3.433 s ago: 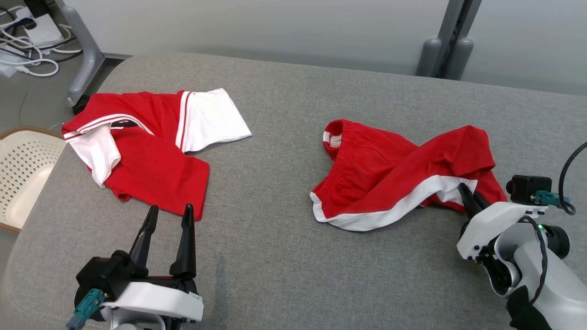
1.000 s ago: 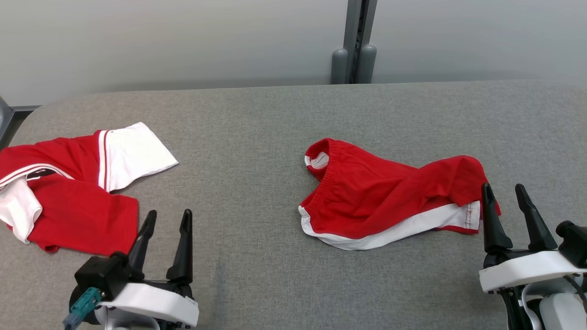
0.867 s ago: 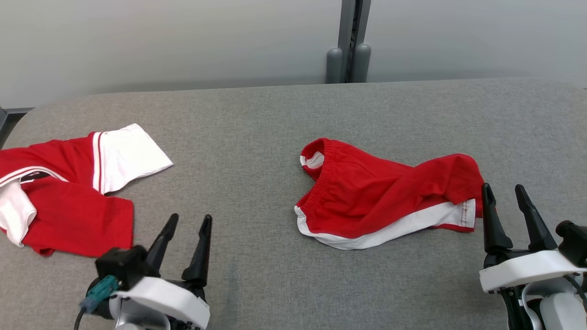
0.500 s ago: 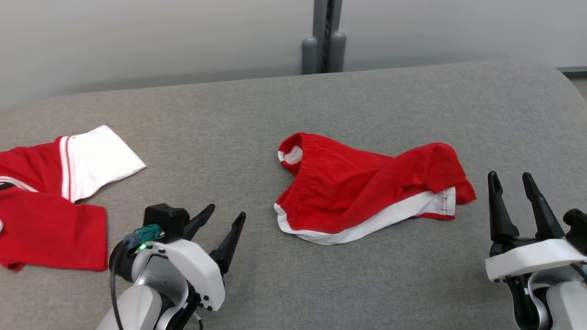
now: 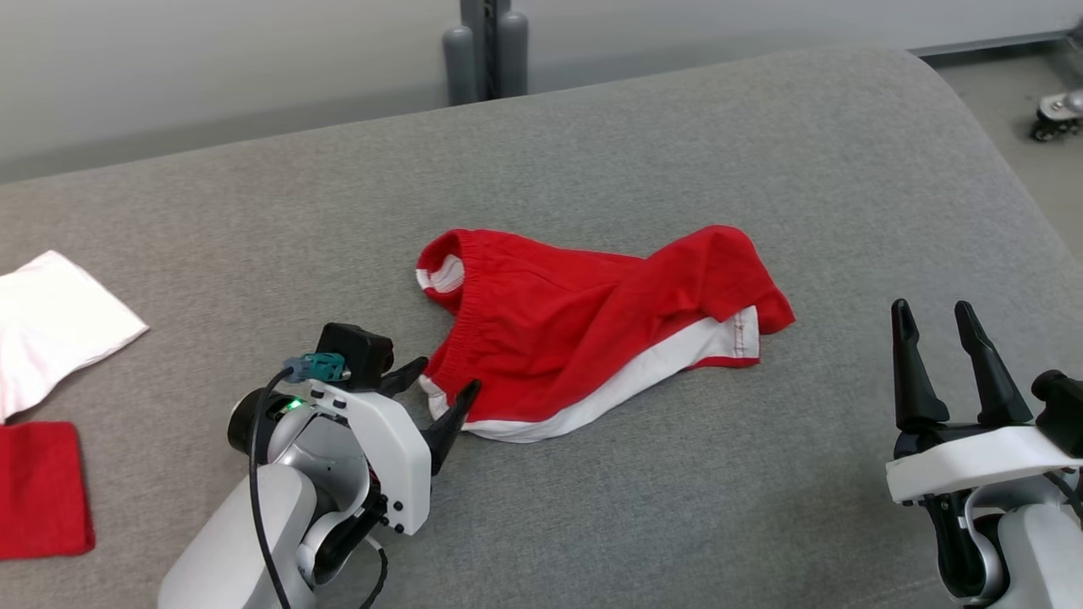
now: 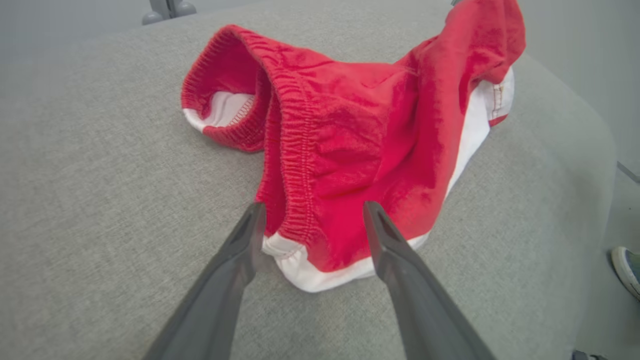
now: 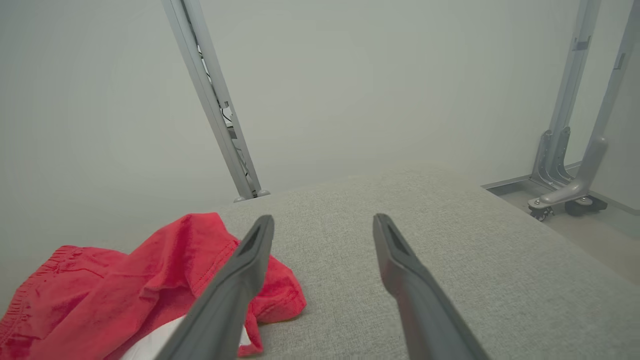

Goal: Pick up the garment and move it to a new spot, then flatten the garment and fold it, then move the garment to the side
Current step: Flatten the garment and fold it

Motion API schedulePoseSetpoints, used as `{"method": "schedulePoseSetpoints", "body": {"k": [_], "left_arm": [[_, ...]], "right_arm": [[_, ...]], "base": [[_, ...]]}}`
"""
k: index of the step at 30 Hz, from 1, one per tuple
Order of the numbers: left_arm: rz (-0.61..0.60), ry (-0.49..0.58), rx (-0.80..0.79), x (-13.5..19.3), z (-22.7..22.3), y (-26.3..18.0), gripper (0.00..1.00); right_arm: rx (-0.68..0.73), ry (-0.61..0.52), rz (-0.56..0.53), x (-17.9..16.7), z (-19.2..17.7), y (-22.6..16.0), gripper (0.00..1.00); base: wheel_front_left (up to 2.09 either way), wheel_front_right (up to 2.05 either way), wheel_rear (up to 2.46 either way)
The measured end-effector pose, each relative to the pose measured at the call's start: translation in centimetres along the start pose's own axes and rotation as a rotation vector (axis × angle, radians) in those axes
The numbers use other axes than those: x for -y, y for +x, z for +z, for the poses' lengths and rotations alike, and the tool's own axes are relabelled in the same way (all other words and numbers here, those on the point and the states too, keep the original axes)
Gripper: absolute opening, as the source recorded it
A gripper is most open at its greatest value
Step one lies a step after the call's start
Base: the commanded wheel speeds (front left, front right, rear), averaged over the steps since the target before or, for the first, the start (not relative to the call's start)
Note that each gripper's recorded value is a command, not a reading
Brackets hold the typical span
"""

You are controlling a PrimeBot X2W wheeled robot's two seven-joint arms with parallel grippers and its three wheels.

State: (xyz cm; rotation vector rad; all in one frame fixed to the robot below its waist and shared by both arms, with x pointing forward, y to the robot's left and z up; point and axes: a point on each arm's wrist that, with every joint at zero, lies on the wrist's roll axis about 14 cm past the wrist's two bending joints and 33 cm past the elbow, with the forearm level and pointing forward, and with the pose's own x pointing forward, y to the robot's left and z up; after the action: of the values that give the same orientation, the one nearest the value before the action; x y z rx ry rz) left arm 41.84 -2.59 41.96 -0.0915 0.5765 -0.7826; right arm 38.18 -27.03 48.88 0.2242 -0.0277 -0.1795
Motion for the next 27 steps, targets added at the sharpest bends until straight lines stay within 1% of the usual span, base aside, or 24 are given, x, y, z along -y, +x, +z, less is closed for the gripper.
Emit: {"method": "schedulePoseSetpoints", "body": {"k": [5,8,9,11,12,13,14,15,23,27], "left_arm": [[-0.020,-0.011,-0.045,0.1,-0.9,1.0,1.00],[-0.019,-0.015,-0.067,-0.1,-1.5,1.4,0.82],[-0.019,-0.015,-0.065,-0.2,-1.3,1.6,0.82],[-0.018,-0.016,-0.071,-0.4,-1.4,1.7,0.63],[-0.015,-0.018,-0.074,-0.6,-1.6,1.7,0.44],[-0.010,-0.019,-0.080,-0.8,-1.8,1.7,0.27],[-0.005,-0.020,-0.084,-1.0,-1.9,1.7,0.07],[0.000,-0.018,-0.086,-1.2,-1.9,1.6,0.00],[0.028,-0.057,-0.003,-1.8,-0.3,0.9,0.00],[0.081,-0.094,0.024,-3.1,-0.2,-0.6,0.00]], "right_arm": [[-0.005,-0.002,-0.023,0.7,-0.2,-0.4,1.00],[-0.009,-0.001,-0.035,1.1,-0.3,-0.6,1.00],[-0.013,-0.002,-0.039,1.2,-0.5,-0.7,1.00],[-0.019,-0.003,-0.044,1.4,-0.7,-0.7,1.00],[-0.022,-0.003,-0.045,1.4,-0.8,-0.7,1.00],[-0.025,-0.003,-0.044,1.4,-0.8,-0.7,1.00],[-0.027,-0.004,-0.043,1.3,-0.9,-0.6,1.00],[-0.028,-0.003,-0.042,1.3,-1.0,-0.6,1.00],[-0.029,-0.002,-0.013,0.4,-1.1,-0.1,1.00],[-0.031,0.003,0.025,-0.9,-1.3,0.3,1.00]], "base": [[0.00,0.00,0.00],[0.00,0.00,0.00],[0.00,0.00,0.00],[0.00,0.00,0.00],[0.00,0.00,0.00],[0.00,0.00,0.00],[0.00,0.00,0.00],[0.00,0.00,0.00],[0.00,0.00,0.00],[0.00,0.00,0.00]]}}
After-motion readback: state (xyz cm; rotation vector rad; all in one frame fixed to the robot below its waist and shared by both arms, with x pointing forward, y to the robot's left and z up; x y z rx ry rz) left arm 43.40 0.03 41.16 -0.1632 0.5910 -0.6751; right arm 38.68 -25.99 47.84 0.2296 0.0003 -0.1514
